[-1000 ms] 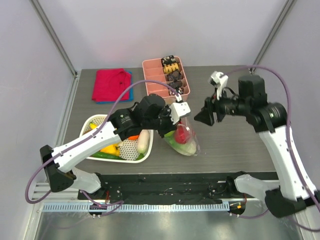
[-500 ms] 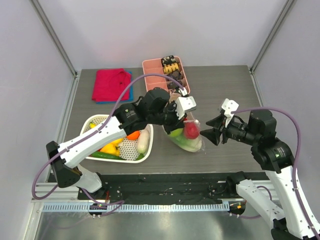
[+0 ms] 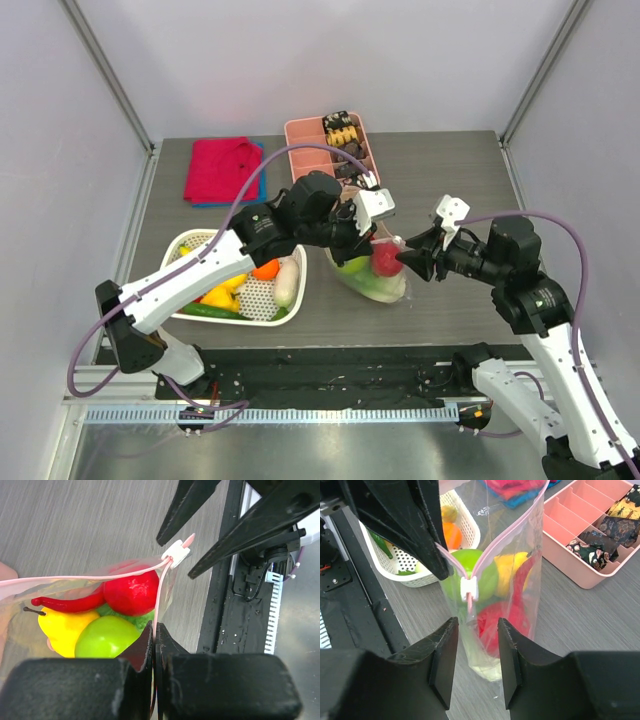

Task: Place the food in the zip-top bag and seal the zipper
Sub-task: Zip the zipper food storage bag at the center of the board.

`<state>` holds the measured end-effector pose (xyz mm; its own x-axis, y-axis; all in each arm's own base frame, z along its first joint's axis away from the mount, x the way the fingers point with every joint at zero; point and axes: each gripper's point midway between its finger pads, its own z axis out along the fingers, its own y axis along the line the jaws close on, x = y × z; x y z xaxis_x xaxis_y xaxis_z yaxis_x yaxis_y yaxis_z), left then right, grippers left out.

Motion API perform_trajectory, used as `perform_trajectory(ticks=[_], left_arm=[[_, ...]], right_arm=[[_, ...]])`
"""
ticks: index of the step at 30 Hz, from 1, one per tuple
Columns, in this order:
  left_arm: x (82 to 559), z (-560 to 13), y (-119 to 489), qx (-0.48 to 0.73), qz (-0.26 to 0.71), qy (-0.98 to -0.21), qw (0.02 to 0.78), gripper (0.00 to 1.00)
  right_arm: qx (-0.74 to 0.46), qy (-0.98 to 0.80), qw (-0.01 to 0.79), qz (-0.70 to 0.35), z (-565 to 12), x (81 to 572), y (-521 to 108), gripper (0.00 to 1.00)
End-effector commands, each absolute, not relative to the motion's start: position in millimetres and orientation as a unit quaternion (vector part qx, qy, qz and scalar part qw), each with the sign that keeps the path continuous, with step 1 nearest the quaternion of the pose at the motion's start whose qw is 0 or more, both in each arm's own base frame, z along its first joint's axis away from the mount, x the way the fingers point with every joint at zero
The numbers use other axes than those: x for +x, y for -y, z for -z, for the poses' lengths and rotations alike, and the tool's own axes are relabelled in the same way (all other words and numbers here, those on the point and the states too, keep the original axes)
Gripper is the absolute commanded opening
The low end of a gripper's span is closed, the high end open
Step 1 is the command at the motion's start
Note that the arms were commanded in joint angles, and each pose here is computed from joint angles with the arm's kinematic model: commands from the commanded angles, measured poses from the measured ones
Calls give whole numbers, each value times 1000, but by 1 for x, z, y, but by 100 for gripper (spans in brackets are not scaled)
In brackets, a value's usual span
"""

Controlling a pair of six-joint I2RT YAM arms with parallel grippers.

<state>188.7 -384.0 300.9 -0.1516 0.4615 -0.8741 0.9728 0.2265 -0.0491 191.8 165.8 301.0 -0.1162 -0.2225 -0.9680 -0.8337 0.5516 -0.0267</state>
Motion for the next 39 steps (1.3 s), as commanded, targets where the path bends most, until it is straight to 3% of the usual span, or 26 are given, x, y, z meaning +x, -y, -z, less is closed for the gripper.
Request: perform_trajectory(ticks=[1,8,9,10,12,15,17,19,20,27,34,39], left_arm=[[186,-333,394,523,365,-650,414,0],[185,-328,395,524,367,-654,403,0],[184,-328,396,523,368,-655,402,0],[184,-328,396,523,370,-656,398,0],[185,-328,397,522,370,-659,396,0],[193,-331,393,510,368,-667,399,4],[199,-340,387,501,369,-666,413,28],[208,-350,382,499,366,-653,436,59],[204,-354,380,522,366,-628,446,61],[195,-382,398,601,372,-506,495,57],[181,-371,419,669,349,-441,485,57],[173,-353,429,689,340,-437,467,55]], right_arm=[[-396,-657,582,-270,-316,202,-170,40],[-402,-643,588,-282,-321,202,-175,33],[-404,-640,589,-283,-322,202,-176,29],[-406,-640,587,-286,-321,201,-177,16],[-405,-642,586,-283,-319,202,-176,3],[-408,-636,591,-282,-321,197,-175,2],[-408,-636,593,-279,-319,196,-174,1],[-410,-634,594,-277,-319,193,-173,1],[-413,-633,592,-279,-317,192,-173,1],[-420,-632,587,-281,-316,191,-174,1],[-418,-633,591,-274,-318,186,-171,1],[-412,-632,596,-275,-321,183,-169,1]])
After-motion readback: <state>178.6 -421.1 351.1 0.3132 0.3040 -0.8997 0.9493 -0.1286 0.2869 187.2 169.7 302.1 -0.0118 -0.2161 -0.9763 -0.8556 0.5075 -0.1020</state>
